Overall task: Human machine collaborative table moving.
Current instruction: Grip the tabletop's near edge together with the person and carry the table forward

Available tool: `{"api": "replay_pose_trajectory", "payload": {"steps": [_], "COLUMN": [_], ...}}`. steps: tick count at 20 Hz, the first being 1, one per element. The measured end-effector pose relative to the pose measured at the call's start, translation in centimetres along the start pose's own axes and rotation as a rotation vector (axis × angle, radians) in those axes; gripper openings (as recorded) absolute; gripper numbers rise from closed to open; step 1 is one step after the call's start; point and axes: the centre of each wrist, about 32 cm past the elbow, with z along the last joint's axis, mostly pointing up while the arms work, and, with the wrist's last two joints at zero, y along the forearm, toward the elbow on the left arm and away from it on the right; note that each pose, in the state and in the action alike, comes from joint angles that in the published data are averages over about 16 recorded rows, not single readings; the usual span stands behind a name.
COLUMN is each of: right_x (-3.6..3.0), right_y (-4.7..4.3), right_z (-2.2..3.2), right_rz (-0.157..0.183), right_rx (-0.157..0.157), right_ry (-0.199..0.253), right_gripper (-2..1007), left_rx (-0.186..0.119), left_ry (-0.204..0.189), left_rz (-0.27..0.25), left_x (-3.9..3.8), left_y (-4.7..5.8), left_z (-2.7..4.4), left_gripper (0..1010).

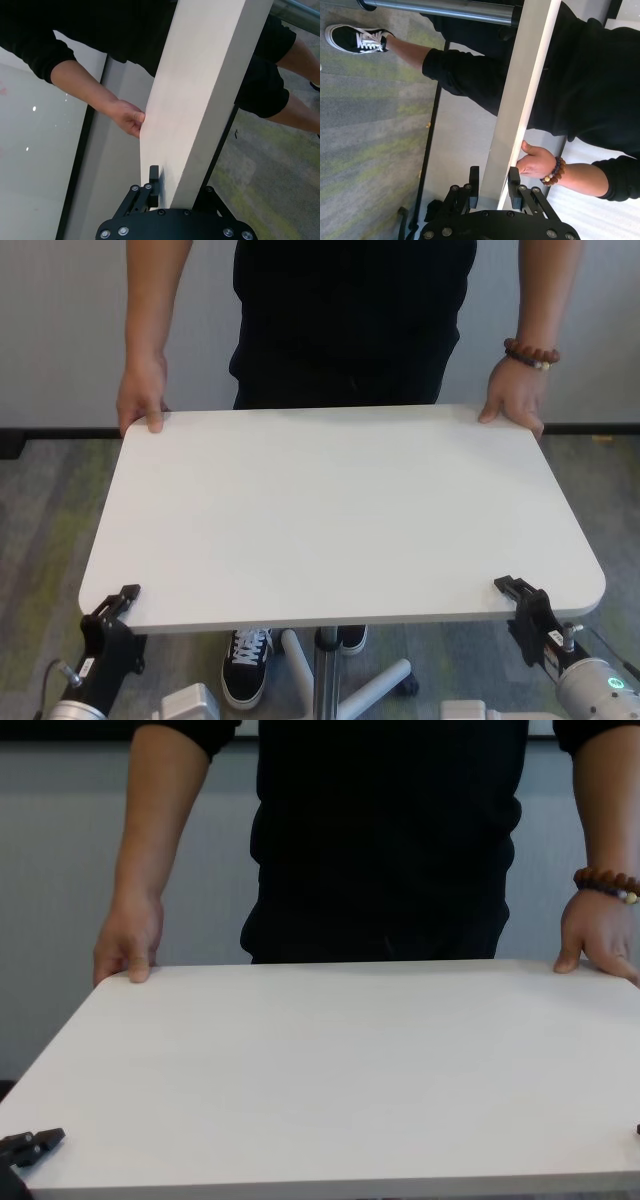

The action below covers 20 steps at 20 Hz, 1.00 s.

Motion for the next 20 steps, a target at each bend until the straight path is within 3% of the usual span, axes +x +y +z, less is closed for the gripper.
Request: {"api": "replay_pose_trajectory", "payload": {"steps": [20], "right_x": [-0.02], "right_y": [0.00], "right_z": [0.00], "right_rz": [0.001], "right_rx": [0.000], "right_ry": [0.000], "right_gripper": [333], "left_rx": [0.000], "left_ry": [0.000], "left_rz": [0.000], "left_x": [0.01], "left_y": [-0.01], "left_z": [-0.01], "left_gripper": [275]}}
